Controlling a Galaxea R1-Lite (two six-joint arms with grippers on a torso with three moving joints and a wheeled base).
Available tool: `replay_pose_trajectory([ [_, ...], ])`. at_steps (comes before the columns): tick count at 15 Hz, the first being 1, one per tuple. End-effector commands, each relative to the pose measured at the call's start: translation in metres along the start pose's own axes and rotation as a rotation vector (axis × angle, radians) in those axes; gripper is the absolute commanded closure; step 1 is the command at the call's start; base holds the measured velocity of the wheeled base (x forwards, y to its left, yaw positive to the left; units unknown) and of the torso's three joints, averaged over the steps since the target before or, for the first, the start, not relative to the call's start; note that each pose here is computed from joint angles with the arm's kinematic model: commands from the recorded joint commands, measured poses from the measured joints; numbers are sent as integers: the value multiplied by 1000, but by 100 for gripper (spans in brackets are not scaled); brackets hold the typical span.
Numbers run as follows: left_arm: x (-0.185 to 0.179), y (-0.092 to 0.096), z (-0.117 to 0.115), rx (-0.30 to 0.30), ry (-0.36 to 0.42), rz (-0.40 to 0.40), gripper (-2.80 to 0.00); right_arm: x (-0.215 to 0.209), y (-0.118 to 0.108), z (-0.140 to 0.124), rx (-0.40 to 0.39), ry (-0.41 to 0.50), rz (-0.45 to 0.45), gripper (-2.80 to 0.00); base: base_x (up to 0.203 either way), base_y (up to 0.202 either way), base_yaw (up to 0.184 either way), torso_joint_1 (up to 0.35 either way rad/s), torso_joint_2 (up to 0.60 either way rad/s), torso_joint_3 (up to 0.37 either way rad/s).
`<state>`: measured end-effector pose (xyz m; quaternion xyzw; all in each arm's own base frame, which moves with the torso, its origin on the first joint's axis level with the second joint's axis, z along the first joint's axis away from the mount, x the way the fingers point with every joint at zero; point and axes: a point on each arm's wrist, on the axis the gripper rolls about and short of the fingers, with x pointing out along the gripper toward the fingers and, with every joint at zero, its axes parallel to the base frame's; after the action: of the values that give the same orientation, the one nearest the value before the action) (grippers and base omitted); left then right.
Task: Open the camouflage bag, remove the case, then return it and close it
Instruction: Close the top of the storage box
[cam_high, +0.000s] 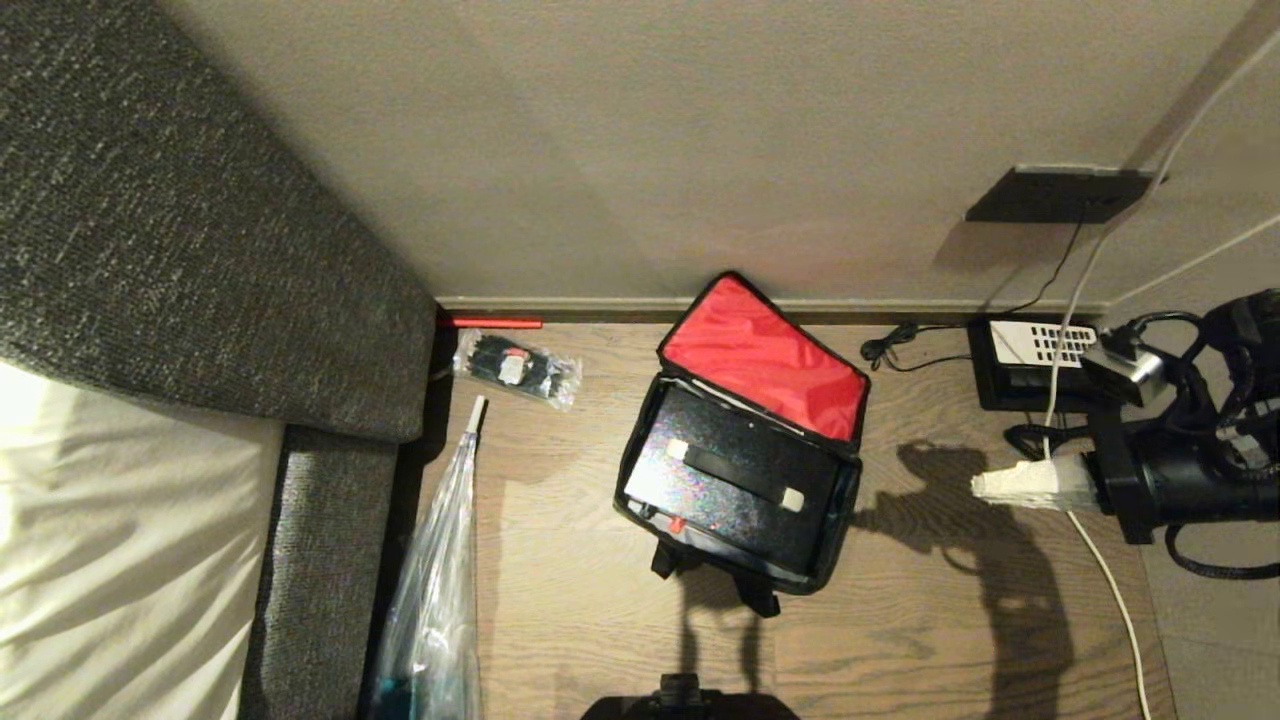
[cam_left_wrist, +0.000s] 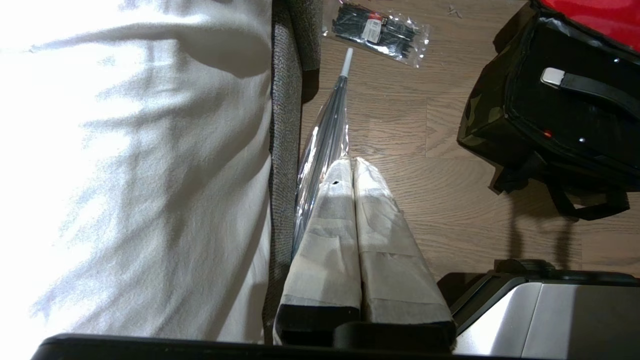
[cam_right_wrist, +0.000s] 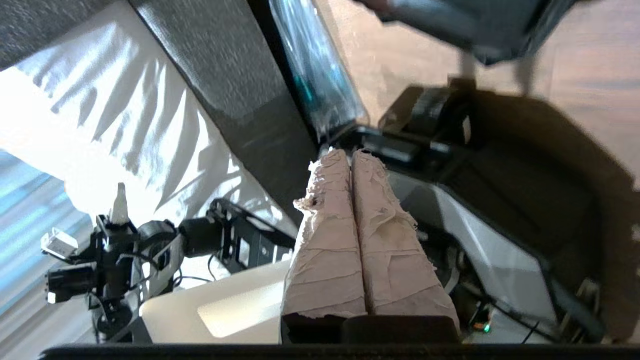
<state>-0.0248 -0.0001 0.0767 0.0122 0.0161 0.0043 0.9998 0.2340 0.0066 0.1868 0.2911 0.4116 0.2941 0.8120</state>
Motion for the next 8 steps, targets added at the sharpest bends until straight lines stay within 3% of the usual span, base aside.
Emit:
replay_pose_trajectory([
  [1,0,0,0,-2,0,2,0,1,-2,-4,10,9,2,0,0,0,0,0,0,0],
  [5,0,0,0,-3,5,2,0,5,-4,4,4,5,4,0,0,0,0,0,0,0],
  [8,0,0,0,-14,1,2,0,6,-5,4,5,8,5,0,0,0,0,0,2,-123],
])
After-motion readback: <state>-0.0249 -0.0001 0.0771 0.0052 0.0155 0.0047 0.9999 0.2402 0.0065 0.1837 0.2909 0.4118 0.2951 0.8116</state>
